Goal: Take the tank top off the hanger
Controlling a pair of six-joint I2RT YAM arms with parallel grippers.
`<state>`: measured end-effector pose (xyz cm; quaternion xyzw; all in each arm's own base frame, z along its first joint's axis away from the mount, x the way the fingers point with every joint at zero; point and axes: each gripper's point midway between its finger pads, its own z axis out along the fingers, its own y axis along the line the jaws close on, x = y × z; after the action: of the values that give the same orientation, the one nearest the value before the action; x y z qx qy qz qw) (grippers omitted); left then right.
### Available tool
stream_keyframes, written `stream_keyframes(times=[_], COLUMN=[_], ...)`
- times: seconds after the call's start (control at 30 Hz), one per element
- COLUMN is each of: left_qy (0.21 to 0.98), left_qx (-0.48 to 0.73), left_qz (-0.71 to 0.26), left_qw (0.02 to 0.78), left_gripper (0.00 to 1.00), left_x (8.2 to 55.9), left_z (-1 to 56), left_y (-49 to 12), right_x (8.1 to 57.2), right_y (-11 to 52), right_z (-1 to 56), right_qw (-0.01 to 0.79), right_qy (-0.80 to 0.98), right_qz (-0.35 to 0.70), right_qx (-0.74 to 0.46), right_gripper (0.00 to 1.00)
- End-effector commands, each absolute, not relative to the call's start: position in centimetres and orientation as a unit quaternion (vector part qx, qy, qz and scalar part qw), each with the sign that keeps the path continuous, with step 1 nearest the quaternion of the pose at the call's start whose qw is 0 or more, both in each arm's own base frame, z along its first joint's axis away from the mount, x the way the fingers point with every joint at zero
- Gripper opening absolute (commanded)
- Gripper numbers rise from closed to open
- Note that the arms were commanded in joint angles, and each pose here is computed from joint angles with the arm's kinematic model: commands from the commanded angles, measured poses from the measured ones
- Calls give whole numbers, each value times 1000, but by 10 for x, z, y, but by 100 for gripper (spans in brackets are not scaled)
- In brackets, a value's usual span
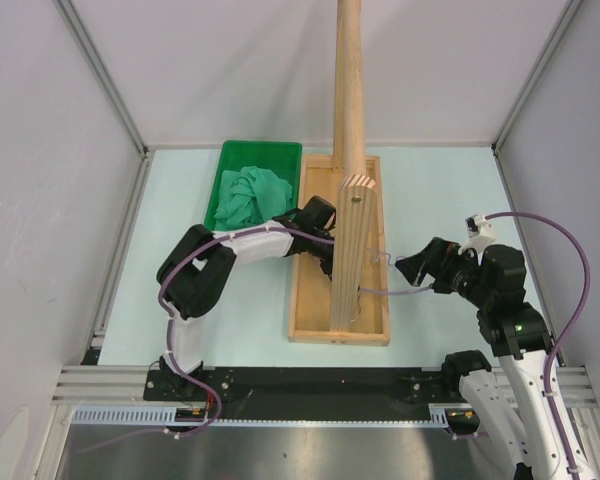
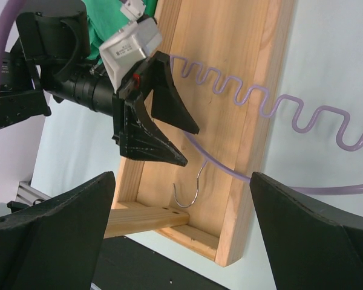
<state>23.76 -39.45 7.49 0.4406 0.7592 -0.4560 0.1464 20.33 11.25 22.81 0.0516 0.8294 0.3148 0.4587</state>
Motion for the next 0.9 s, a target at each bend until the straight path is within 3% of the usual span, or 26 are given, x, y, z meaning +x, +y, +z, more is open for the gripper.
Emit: stream_keyframes(times=[0.0,0.2,0.4,0.57,0.77,0.87], left_qy=[723,709,689,696,710,719], left_qx=[488,504,512,508,495,479], left_qz=[-460,-463,-496,-495,-486,-488], left_qw=[164,171,130,111,123,124], left_gripper=[67,69,68,62,38,15], left_x=[236,239,215,210,220,230], left_z=[81,79,71,58,70,92], left_y=[-406,-420,-431,-433,-437,-438], right_x=[206,206,208,208,206,204], right_y=[112,111,111,110,109,108], right_z=[240,239,237,236,239,244], right_qw=[477,477,474,475,477,482], right_qy=[820,821,823,823,822,821], right_qz=[314,310,309,308,307,305], right_qx=[43,42,44,43,43,43], right_gripper=[100,100,100,100,100,100])
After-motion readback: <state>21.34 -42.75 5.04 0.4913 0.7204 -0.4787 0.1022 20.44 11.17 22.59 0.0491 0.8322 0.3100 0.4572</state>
